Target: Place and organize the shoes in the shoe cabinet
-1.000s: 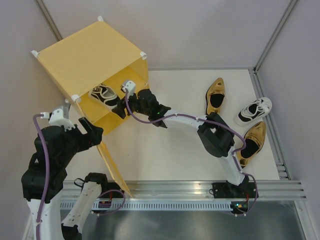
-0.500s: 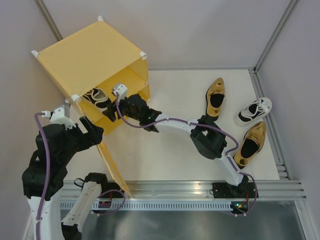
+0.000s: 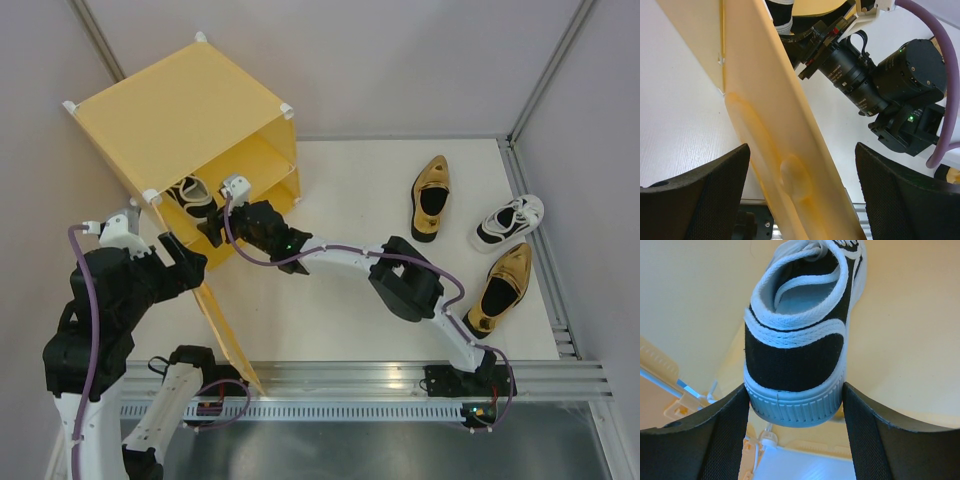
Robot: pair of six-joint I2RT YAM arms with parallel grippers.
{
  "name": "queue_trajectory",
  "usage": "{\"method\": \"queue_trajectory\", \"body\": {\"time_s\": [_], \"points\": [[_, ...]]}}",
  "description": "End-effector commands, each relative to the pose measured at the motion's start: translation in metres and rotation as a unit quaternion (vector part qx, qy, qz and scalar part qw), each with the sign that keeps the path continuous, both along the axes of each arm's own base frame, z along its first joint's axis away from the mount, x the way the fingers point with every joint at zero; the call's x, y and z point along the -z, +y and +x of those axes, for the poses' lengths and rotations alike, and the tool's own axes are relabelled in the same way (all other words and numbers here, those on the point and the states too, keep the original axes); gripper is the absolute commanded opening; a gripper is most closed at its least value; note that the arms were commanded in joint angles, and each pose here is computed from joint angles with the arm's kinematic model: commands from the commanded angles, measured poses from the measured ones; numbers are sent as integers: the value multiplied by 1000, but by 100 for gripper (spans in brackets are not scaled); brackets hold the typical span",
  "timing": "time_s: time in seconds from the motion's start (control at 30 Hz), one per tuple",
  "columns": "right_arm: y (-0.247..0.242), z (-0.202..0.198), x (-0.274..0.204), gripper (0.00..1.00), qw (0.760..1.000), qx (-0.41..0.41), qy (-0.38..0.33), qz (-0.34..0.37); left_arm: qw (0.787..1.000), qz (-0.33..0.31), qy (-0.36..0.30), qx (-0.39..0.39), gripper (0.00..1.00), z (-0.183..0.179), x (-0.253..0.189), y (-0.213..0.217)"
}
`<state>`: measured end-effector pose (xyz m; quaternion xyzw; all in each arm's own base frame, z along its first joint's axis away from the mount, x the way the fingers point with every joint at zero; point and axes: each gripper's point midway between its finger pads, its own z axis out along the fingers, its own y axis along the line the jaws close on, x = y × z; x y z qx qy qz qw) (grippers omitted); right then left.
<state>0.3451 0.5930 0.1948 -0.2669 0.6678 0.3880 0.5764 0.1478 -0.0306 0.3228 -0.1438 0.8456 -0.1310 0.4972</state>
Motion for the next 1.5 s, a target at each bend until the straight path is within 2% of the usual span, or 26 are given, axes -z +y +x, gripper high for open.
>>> {"method": "queue_trajectory", "body": {"time_s": [0.0,0.3,0.6,0.73,0.83,0.87,0.93,0.97,1.03,1.07,1.27,1.47], "points": [[2,19,-32,1,997,44,-16,60,1000,-8,-15,-2,89,2,-12,-1],[2,32,-26,1,995,80,-26,53,1000,-8,-26,-3,89,1,-16,-1],[7,32,-17,1,997,69,-31,25,1000,-4,-30,-6,89,0,-18,2],[10,31,-9,5,998,61,-27,16,1000,-5,-30,-6,89,0,-18,1],[12,28,-4,23,998,51,-23,12,1000,-5,-30,-6,89,0,-17,1],[11,28,-3,33,998,50,-22,10,999,-5,-31,-5,89,0,-18,1],[10,26,-2,43,999,46,-19,8,999,-5,-30,-8,89,0,-17,2],[10,25,-3,51,999,46,-19,8,999,-6,-31,-8,89,-1,-17,2],[7,22,-6,59,999,44,-19,8,999,-6,-31,-8,89,0,-17,2],[6,21,-9,67,999,43,-20,10,999,-7,-31,-8,89,0,-17,1],[-3,13,-20,90,999,35,-24,7,999,-10,-33,-7,89,0,-18,1],[-15,5,-28,98,999,29,-23,5,999,-10,-39,-6,89,-1,-20,1]]}}
